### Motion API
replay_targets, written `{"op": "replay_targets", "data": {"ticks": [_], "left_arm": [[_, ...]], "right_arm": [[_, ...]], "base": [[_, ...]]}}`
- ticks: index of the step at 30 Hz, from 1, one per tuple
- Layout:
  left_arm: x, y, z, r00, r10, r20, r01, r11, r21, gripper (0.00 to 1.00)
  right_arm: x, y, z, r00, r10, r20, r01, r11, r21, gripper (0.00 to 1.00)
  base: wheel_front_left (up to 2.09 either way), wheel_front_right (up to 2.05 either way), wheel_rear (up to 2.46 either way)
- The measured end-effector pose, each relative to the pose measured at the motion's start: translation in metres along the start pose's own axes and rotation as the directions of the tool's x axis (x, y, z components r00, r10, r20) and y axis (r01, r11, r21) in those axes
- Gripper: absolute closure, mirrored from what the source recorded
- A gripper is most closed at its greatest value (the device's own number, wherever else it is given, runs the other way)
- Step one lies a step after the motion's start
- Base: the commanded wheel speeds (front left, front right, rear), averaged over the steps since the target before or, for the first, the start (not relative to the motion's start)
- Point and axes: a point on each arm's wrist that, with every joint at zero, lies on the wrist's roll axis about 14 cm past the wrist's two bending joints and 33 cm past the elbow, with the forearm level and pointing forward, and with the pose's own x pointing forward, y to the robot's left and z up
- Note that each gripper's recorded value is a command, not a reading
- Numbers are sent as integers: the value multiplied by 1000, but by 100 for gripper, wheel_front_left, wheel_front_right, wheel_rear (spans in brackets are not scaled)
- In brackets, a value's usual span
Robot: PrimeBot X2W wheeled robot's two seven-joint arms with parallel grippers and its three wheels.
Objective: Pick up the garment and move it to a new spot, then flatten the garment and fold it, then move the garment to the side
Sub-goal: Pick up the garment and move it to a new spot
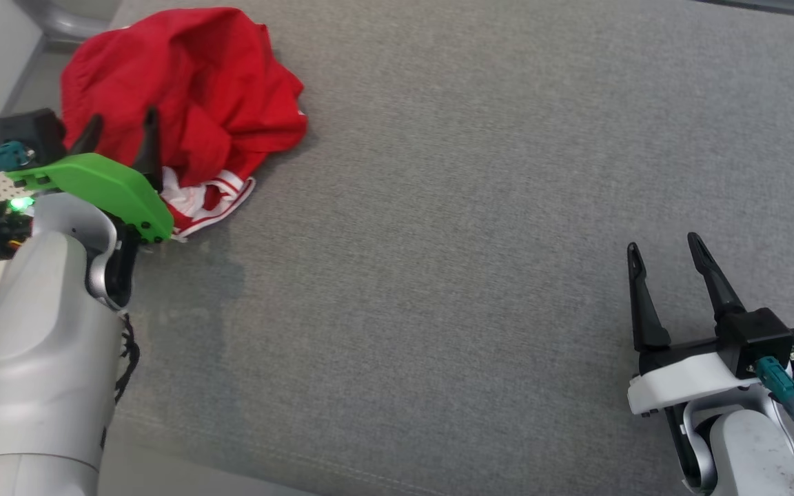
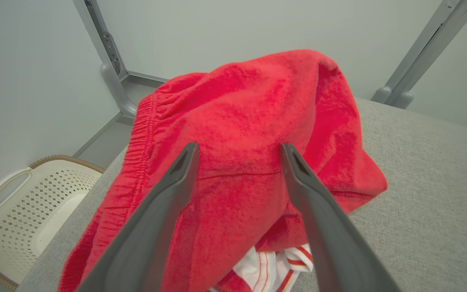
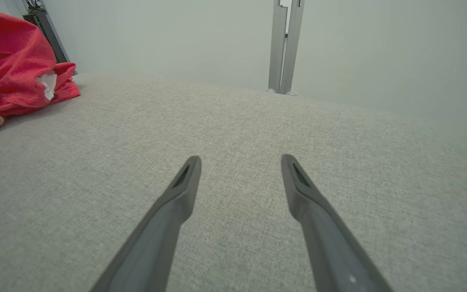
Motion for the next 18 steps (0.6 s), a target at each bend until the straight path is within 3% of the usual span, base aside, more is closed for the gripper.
{"op": "replay_targets", "data": {"ticks": [3,7,12,13,14,15,18], "left_arm": [[19,1,-12,998,38,-51,-33,996,79,0],[41,-14,-33,993,14,-116,-4,996,89,0],[59,-11,-54,982,63,-177,-38,990,139,0],[62,-10,-59,979,72,-188,-44,988,148,38],[64,-10,-63,977,77,-200,-45,986,162,62],[66,-10,-65,975,83,-206,-48,984,169,100],[70,-11,-67,975,91,-201,-57,984,168,100]], "right_arm": [[-6,-12,-11,999,-34,-26,34,999,16,0],[-14,-27,-24,995,-78,-57,79,997,26,0],[-22,-42,-35,989,-121,-86,124,992,30,0],[-25,-45,-37,987,-130,-93,134,990,33,0],[-27,-47,-39,985,-138,-100,142,989,35,0],[-29,-50,-41,984,-146,-106,150,988,33,0],[-34,-56,-44,979,-167,-117,172,984,36,0]], "base": [[0,0,0],[0,0,0],[0,0,0],[0,0,0],[0,0,0],[0,0,0],[0,0,0]]}}
